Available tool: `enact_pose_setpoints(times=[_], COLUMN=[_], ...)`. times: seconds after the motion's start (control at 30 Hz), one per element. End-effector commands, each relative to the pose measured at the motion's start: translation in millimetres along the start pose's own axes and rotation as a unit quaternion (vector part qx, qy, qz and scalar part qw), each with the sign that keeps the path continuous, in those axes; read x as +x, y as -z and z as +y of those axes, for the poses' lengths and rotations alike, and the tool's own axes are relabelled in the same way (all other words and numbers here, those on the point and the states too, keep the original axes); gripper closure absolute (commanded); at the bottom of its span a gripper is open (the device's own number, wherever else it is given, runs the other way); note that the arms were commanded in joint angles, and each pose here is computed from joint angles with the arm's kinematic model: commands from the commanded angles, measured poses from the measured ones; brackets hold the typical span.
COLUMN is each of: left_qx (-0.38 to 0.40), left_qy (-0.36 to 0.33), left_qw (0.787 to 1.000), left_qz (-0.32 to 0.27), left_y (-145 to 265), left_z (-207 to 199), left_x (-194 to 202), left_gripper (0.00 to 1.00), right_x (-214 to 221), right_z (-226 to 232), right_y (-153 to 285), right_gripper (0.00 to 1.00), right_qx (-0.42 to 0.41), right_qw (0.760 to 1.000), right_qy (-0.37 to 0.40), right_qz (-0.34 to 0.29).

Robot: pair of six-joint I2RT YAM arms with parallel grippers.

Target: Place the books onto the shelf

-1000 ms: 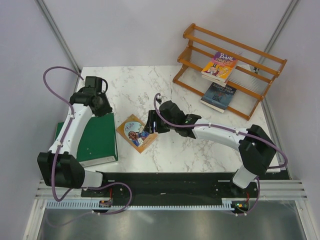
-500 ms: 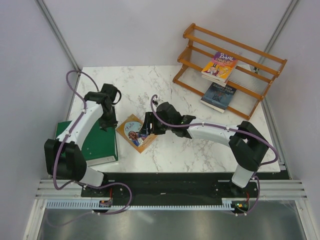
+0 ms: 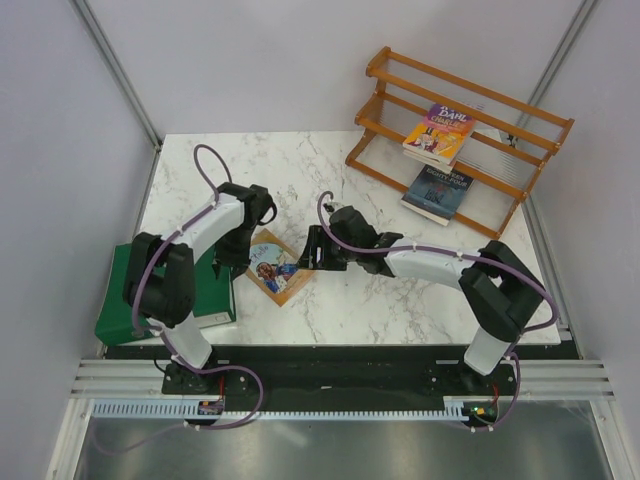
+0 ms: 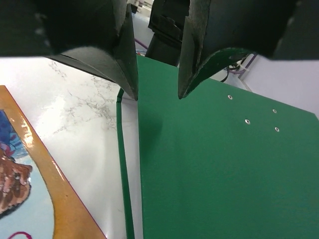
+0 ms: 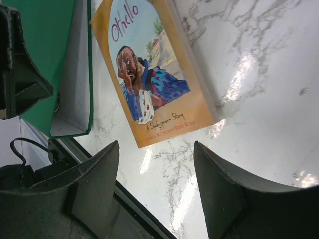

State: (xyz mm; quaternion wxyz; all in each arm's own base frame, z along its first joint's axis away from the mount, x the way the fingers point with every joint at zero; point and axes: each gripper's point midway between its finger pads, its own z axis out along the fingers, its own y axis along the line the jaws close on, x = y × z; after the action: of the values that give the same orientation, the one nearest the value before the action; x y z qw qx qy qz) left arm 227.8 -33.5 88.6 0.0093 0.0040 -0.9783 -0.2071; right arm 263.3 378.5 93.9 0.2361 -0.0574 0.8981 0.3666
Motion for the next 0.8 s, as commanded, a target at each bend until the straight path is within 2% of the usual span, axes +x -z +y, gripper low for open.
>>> enact_pose_setpoints(times=[0.0,0.2,0.47,0.77], left_qx=[-0.037,-0.065,-0.099,-0.072], left_qy=[0.005,-0.004,-0.014,-0.032], left_qw=[0.999,0.997,0.995,0.996], left_qz=[0.011,0.034,0.029,0.033], left_y=[-2.7,-16.9,-20.2,-17.2], left_z=[6.6,5.1,6.6,-6.4], left_x=[-4.9,-3.7,-4.8,-1.9], left_gripper=[0.55,0.56,0.57,0.57], right_x=[-24.7,-34.2,-34.2,-32.3], right_z=[4.9,-11.4,-19.5,-20.7], right_y=[21.7,32.1,32.6,30.3], right_gripper=[0.31,0.31,0.31,0.31], right_qx=[-0.025,-0.018,-0.018,-0.025], right_qw=[0.999,0.999,0.998,0.998], right_qy=[-0.01,-0.022,-0.031,-0.04], right_qz=[-0.035,-0.046,-0.044,-0.041])
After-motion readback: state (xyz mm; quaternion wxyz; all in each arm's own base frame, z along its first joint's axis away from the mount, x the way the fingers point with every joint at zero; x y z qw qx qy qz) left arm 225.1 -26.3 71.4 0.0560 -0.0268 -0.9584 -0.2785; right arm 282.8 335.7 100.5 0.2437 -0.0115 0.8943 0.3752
